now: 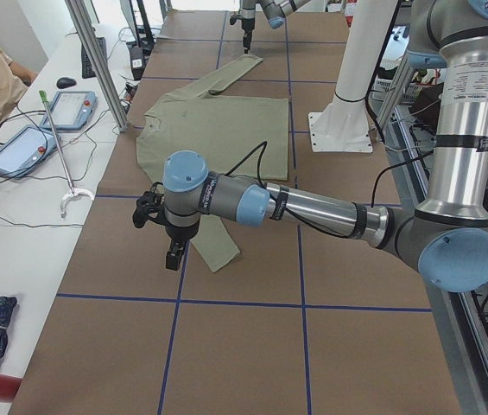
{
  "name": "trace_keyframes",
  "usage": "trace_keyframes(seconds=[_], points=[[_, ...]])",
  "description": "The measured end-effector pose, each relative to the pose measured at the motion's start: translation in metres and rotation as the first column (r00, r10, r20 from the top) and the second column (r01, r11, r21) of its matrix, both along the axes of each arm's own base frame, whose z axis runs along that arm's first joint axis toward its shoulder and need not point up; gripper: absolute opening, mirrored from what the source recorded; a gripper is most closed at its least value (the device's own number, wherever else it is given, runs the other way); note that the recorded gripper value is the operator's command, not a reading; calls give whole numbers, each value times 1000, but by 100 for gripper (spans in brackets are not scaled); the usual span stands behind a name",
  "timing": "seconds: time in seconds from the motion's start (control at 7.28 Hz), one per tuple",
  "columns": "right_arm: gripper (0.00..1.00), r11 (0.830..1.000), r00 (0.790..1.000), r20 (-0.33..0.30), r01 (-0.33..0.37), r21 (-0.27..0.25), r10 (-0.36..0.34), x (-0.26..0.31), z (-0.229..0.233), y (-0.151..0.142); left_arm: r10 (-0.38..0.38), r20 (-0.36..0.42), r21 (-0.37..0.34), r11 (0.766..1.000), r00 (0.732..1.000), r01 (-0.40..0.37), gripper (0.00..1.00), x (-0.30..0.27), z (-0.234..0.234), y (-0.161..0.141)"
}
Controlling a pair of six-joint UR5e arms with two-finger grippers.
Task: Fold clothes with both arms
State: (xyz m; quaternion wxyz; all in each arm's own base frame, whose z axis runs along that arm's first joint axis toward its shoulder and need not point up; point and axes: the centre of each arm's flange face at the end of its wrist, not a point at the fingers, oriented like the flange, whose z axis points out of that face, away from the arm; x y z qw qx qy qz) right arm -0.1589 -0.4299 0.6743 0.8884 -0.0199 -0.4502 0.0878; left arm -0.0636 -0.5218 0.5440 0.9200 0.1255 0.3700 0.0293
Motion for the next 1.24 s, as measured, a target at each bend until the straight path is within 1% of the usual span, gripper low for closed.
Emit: trace_keyframes(seconds=[0.14,0.27,0.41,0.55,0.69,0.96,1.24], points=[[61,1000,1000,-3,-1,-6,1,0,3,1,0,0,0,1000,1000,0,100,0,0,0],[50,1000,1000,-5,-1,-11,1,0,5,1,0,1,0,1000,1000,0,100,0,0,0],[45,1000,1000,-5,-4,-19,4,-2,5,2,0,1,0,1000,1000,0,100,0,0,0],[17,999,1000,-6,-9,-31,9,-4,5,2,1,1,0,1000,1000,-1,100,0,0,0],[0,999,1000,-7,-12,-39,12,-6,5,3,1,1,1,1000,1000,-1,100,0,0,0],[0,999,1000,-9,-11,-44,11,-8,6,3,1,1,0,1000,1000,-1,100,0,1,0],[0,999,1000,-3,-10,-37,10,-7,2,3,1,1,0,1000,1000,-1,100,0,1,0]])
